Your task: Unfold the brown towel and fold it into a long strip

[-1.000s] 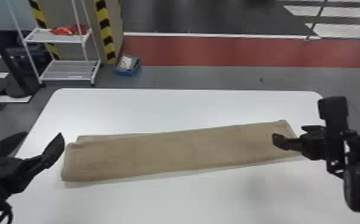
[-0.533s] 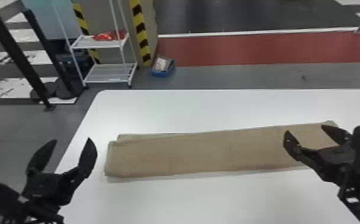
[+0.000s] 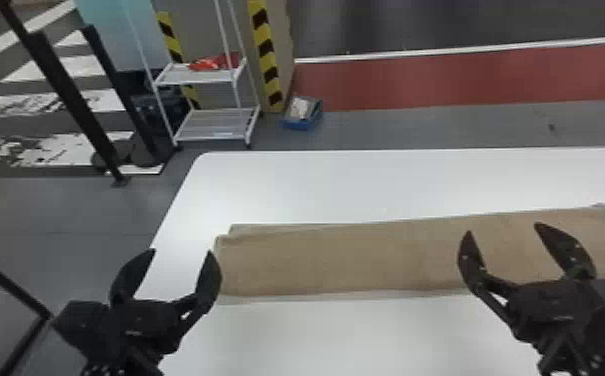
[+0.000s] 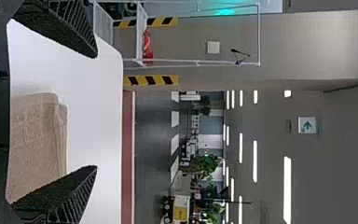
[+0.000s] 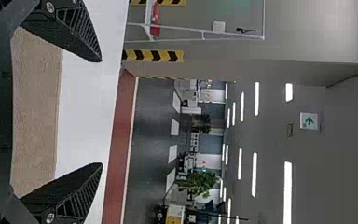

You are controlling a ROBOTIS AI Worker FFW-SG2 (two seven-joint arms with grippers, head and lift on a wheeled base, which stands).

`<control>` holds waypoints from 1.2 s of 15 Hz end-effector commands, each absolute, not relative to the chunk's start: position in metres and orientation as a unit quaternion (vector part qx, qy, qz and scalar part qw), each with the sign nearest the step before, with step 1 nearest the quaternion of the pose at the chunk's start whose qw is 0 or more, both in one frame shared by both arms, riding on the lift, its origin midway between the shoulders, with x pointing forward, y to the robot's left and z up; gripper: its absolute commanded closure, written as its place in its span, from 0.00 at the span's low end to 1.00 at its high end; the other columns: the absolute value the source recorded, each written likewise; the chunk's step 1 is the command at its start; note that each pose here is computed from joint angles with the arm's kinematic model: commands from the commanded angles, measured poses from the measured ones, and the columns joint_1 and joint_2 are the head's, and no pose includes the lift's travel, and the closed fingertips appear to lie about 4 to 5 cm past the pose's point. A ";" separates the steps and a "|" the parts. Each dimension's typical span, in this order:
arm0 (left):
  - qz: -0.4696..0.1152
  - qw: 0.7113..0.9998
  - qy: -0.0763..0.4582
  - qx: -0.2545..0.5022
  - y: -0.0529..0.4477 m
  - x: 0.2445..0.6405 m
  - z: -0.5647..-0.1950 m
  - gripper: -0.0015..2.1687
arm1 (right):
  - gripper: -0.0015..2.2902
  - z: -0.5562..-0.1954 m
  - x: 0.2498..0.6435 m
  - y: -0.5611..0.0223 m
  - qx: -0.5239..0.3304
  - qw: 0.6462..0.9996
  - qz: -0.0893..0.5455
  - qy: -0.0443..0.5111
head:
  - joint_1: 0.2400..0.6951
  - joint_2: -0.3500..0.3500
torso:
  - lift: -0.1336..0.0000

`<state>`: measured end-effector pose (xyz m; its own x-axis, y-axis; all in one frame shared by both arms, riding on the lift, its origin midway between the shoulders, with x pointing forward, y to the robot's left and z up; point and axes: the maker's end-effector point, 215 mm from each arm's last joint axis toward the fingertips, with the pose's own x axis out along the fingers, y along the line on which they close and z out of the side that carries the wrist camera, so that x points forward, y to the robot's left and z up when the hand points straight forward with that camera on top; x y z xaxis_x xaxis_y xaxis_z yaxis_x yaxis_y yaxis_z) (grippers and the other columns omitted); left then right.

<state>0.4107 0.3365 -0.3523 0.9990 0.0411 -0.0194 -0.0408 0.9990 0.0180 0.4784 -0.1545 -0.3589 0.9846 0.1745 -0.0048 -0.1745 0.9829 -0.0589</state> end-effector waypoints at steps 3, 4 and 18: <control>0.011 1.000 0.016 0.009 0.326 0.410 -0.356 0.01 | 0.04 -0.370 0.471 -0.139 -0.025 0.995 0.098 0.018 | 1.00 0.84 | 0.29; 0.008 1.000 0.018 0.010 0.324 0.409 -0.356 0.01 | 0.04 -0.375 0.471 -0.141 -0.026 0.995 0.094 0.029 | 1.00 0.84 | 0.29; 0.002 1.000 0.024 0.004 0.307 0.410 -0.359 0.01 | 0.04 -0.381 0.467 -0.147 -0.022 0.995 0.087 0.048 | 1.00 0.79 | 0.29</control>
<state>0.4100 0.3075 -0.3568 0.9991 0.0032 -0.0418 -0.0027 0.9999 0.0112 0.4660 -0.1468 -0.3805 0.9805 0.1713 -0.0965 -0.1756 0.9837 -0.0380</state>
